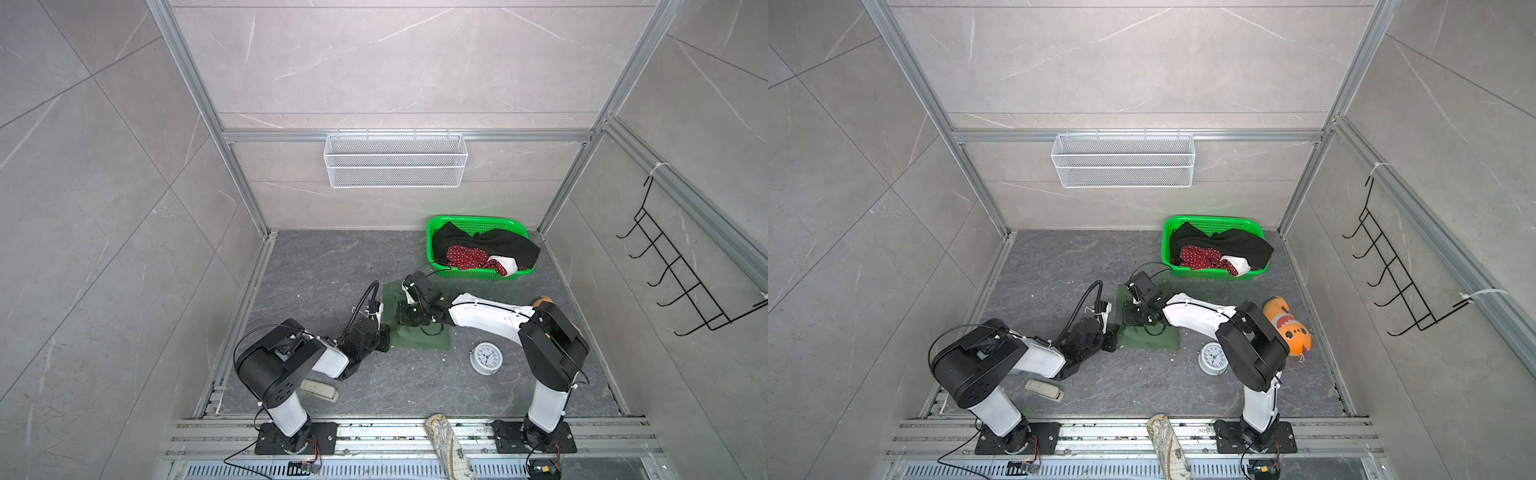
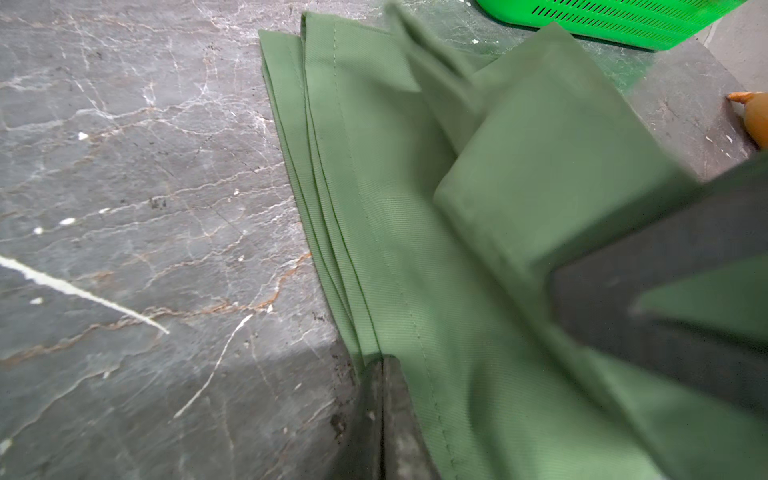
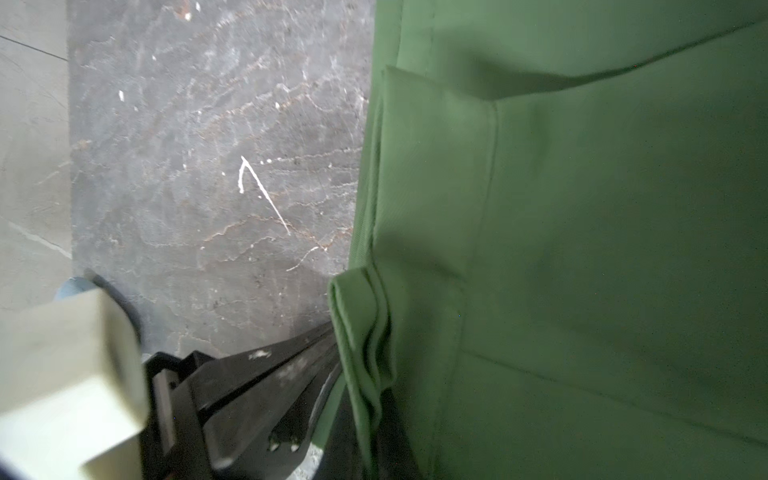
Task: Fold and stack skirts
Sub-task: Fold the skirt at the center of the table.
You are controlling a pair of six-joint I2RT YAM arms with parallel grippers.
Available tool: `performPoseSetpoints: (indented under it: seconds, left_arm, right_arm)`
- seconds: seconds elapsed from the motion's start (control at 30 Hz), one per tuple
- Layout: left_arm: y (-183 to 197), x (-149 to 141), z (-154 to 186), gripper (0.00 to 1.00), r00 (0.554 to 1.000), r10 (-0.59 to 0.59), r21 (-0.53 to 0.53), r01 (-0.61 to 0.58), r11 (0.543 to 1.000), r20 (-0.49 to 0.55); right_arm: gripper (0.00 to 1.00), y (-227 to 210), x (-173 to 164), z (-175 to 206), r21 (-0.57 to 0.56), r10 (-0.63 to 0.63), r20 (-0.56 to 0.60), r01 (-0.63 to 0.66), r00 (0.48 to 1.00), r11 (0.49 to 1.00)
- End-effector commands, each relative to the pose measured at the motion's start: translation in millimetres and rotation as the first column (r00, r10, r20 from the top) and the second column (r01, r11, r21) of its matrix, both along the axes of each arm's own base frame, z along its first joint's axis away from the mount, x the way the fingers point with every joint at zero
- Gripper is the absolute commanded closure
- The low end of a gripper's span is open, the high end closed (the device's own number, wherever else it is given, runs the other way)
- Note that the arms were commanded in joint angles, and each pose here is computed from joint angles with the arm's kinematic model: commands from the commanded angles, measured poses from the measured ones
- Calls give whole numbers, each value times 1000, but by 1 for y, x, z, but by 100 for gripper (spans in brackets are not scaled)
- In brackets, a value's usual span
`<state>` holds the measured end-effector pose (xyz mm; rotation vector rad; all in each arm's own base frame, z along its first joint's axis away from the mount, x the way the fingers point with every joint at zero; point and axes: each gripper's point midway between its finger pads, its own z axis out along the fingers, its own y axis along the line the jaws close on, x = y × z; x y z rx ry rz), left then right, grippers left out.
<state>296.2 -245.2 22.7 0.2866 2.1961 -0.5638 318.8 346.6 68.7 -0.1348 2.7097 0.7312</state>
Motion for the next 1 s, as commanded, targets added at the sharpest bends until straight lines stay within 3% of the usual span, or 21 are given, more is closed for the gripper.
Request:
performPoseSetpoints:
  seconds: [0.0, 0.23, 0.47, 0.63, 0.97]
  left_arm:
    - [-6, 1, 1, 100, 1000, -10, -24, 10, 1000, -9]
    - [-1, -1, 10, 100, 1000, -10, -3, 10, 1000, 18]
    - [17, -3, 46, 100, 996, 1, 70, -7, 997, 93]
    - [23, -7, 80, 100, 988, -20, 88, 6, 996, 153]
    - [-25, -21, 127, 100, 963, -166, 56, 157, 986, 213]
  right_arm:
    - [98, 11, 3, -6, 9, -7, -26, 7, 1000, 1000]
    - [87, 15, 2, -17, 8, 9, -49, -9, 999, 1000]
    - [60, 16, 0, -7, 20, 40, -34, -39, 999, 999]
    - [50, 17, 6, 22, 54, 59, 24, -60, 998, 997]
    - [46, -61, 31, 82, 74, -73, 143, 62, 987, 995]
